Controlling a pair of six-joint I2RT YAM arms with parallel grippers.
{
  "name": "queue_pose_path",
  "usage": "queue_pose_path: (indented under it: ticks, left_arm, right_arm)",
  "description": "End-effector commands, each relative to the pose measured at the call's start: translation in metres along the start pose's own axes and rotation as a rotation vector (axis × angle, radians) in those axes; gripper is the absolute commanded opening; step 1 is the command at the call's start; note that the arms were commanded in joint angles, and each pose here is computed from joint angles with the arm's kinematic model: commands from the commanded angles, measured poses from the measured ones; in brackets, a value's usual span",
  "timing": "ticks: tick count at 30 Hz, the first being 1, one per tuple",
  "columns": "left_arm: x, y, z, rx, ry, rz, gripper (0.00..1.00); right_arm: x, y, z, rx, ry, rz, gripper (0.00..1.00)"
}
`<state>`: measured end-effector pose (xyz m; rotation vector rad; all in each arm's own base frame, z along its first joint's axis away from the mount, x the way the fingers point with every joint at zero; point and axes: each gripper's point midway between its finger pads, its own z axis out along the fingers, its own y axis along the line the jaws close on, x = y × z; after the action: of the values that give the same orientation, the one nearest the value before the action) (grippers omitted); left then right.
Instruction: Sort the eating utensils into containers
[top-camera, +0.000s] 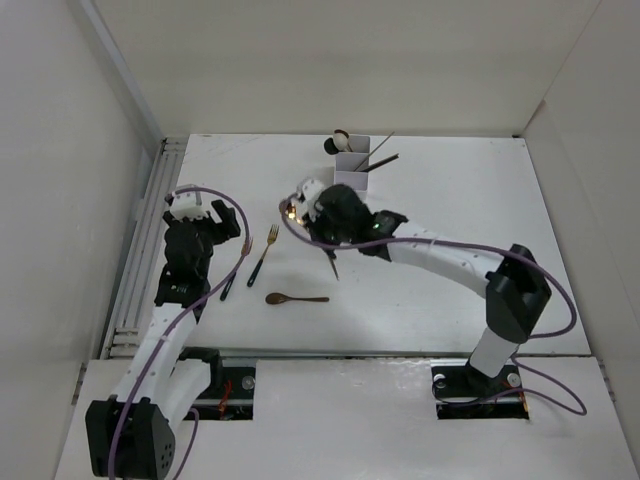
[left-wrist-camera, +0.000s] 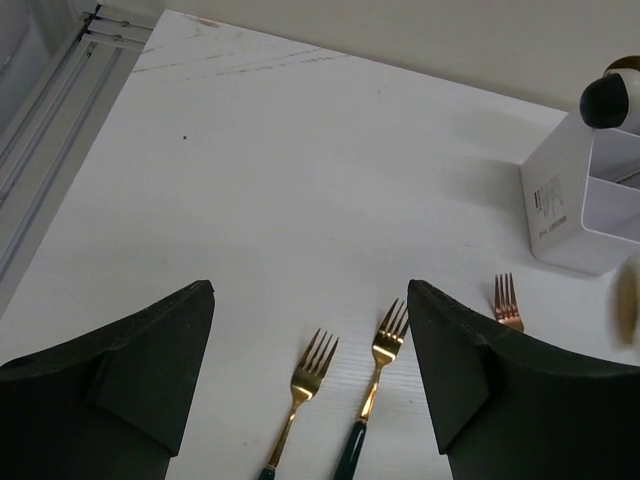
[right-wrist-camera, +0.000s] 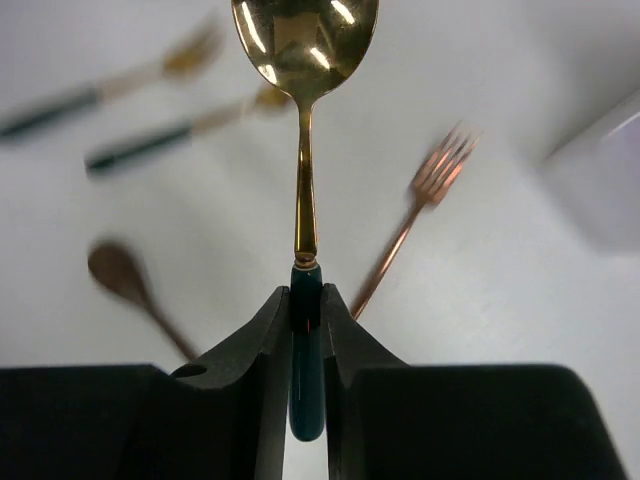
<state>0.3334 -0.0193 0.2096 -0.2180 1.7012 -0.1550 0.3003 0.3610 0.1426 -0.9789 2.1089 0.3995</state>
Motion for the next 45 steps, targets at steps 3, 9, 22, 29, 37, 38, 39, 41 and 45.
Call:
queue_pose_path:
  ticks: [3, 9, 22, 29, 37, 38, 39, 41, 45]
  left_arm:
    - [-0.015, 0.009, 0.008, -0.016, -0.038, -0.02, 0.75]
    - [-0.023, 0.017, 0.022, -0.028, -0.033, -0.025, 0.75]
    - [-0.024, 0.017, 0.084, -0.029, 0.057, 0.022, 0.75]
    - [-0.024, 0.018, 0.106, -0.029, 0.067, 0.055, 0.75]
    - [-0.027, 0.017, 0.112, -0.025, 0.043, 0.055, 0.78]
    - [-0.027, 0.017, 0.112, -0.025, 0.043, 0.055, 0.78]
    - [-0.023, 0.018, 0.114, -0.026, 0.052, 0.055, 0.78]
    - [-0.023, 0.018, 0.114, -0.026, 0.052, 0.055, 0.78]
    - [-0.021, 0.018, 0.114, -0.027, 0.052, 0.045, 0.78]
  right_arm:
    - [-0.168, -0.1, -0.065, 0.124, -0.527, 0.033, 0.0]
    - [-0.223, -0.206, -0.062, 0.25, -0.697, 0.028, 0.0]
    - [-0.218, -0.299, -0.013, 0.3, -0.925, 0.018, 0.0]
    - [-0.187, -0.312, 0.018, 0.329, -0.913, 0.06, 0.0]
    - [-0.147, -0.328, 0.046, 0.403, -0.842, 0.192, 0.0]
    - [-0.147, -0.328, 0.046, 0.399, -0.845, 0.203, 0.0]
    - [-0.142, -0.328, 0.052, 0.393, -0.835, 0.217, 0.0]
    - [-0.144, -0.333, 0.054, 0.409, -0.843, 0.235, 0.0]
    - [-0.135, -0.334, 0.063, 0.411, -0.828, 0.254, 0.0]
